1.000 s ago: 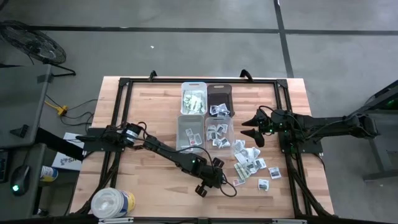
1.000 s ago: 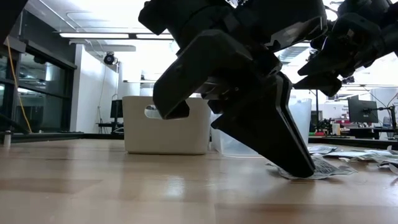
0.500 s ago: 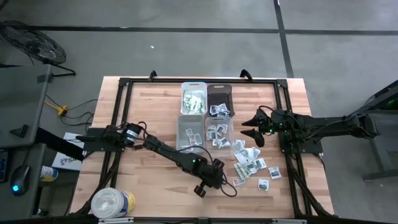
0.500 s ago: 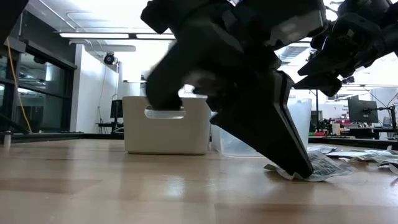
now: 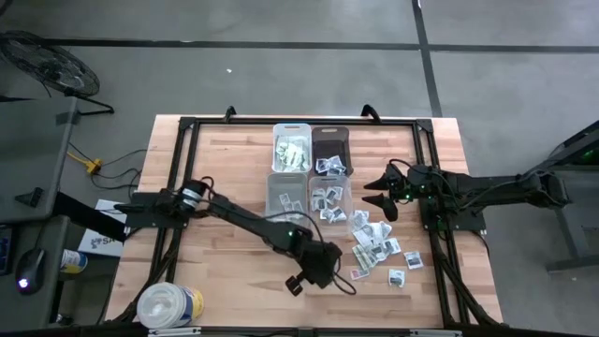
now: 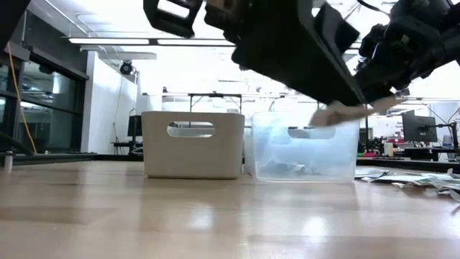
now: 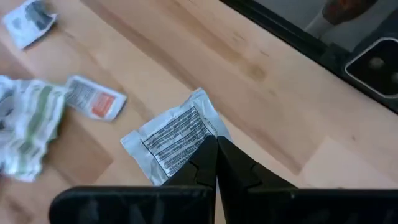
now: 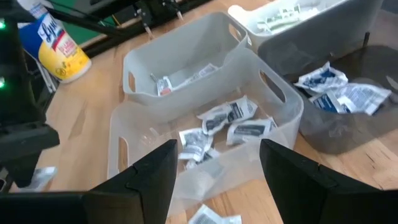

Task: Pick & Place First Aid Supplies
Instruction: Put the gray towelette pack into the transparent bin

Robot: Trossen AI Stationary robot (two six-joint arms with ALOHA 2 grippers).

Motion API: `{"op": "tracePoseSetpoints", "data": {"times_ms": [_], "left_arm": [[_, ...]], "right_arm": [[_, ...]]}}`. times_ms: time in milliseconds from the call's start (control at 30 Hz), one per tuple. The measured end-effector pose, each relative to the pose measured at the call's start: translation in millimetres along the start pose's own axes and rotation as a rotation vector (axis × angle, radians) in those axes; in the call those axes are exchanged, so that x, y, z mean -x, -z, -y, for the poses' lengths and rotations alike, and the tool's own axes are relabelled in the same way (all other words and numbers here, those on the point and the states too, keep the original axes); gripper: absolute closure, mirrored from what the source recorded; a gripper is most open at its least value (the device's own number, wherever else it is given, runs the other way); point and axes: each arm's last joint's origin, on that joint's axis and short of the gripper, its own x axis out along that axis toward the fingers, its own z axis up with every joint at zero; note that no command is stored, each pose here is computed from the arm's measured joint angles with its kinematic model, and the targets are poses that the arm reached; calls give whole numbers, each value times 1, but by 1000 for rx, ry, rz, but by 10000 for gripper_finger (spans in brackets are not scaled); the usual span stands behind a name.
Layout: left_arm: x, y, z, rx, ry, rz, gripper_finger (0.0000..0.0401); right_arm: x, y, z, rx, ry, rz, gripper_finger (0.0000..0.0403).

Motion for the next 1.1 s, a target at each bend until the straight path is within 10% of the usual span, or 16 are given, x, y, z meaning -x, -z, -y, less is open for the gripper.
{"op": "tracePoseSetpoints", "data": {"times_ms": [767, 1100], "left_arm": [[83, -10, -49, 47, 14, 250, 401], [114, -17, -85, 40, 198, 627, 401]], "right_arm": [[1, -1, 0, 0, -1, 8, 181], [1, -1, 0, 0, -1, 8, 181]]}}
